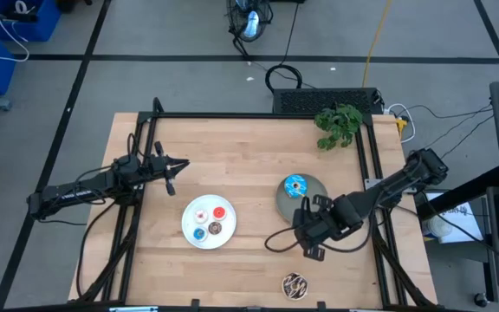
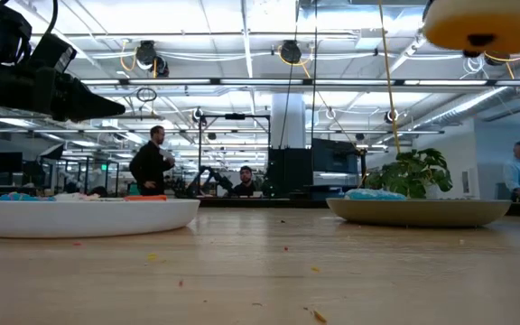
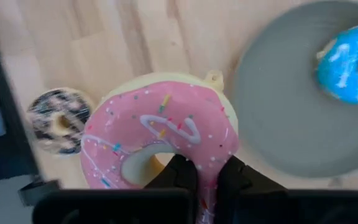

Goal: Pick & Place donuts
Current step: Put the big pink donut on the gray plate

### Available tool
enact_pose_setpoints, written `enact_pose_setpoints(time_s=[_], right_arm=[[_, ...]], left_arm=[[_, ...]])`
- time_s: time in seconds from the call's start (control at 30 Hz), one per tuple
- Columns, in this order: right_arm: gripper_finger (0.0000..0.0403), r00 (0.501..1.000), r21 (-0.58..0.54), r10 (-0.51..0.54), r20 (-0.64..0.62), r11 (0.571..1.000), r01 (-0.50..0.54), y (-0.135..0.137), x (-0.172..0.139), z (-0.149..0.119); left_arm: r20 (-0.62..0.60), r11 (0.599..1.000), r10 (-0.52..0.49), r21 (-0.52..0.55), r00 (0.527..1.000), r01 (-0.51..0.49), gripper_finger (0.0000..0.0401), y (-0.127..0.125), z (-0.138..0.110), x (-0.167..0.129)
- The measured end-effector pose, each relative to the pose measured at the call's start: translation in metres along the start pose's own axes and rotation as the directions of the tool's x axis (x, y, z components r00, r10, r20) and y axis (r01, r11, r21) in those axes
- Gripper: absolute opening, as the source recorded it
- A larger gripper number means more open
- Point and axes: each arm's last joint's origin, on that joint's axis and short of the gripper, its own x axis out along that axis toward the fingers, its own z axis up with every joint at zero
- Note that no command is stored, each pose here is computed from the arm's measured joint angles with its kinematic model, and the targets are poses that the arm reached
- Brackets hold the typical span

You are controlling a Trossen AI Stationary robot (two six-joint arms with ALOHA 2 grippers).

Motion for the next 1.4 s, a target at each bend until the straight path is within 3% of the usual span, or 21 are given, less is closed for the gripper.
enact_pose_setpoints(time_s=[0.43,0.57,0.7,1.03,1.4], right_arm=[[0.0009,1.000,0.029,-0.015,-0.008,0.999,0.016,-0.010,0.001,0.007],[0.0010,0.999,-0.039,0.046,-0.016,0.998,-0.046,-0.007,0.001,0.008],[0.0013,0.997,-0.030,0.070,-0.029,0.997,-0.071,-0.010,0.000,0.011],[0.0015,0.993,0.159,-0.056,-0.106,0.985,0.073,-0.059,0.003,0.030],[0.0015,0.982,0.087,-0.141,-0.126,0.985,0.152,-0.116,0.004,0.051]], left_arm=[[0.000,1.000,0.000,0.001,1.000,0.000,0.0037,0.000,0.000,0.000],[0.000,1.000,0.000,0.001,1.000,0.000,0.0037,0.000,0.000,0.000],[0.001,1.000,0.000,0.001,1.000,0.000,0.0037,0.000,0.000,0.000],[0.001,1.000,0.000,0.001,1.000,0.000,0.0037,0.000,0.000,0.000],[-0.001,1.000,0.000,0.002,1.000,0.000,0.0037,0.000,0.000,0.000]])
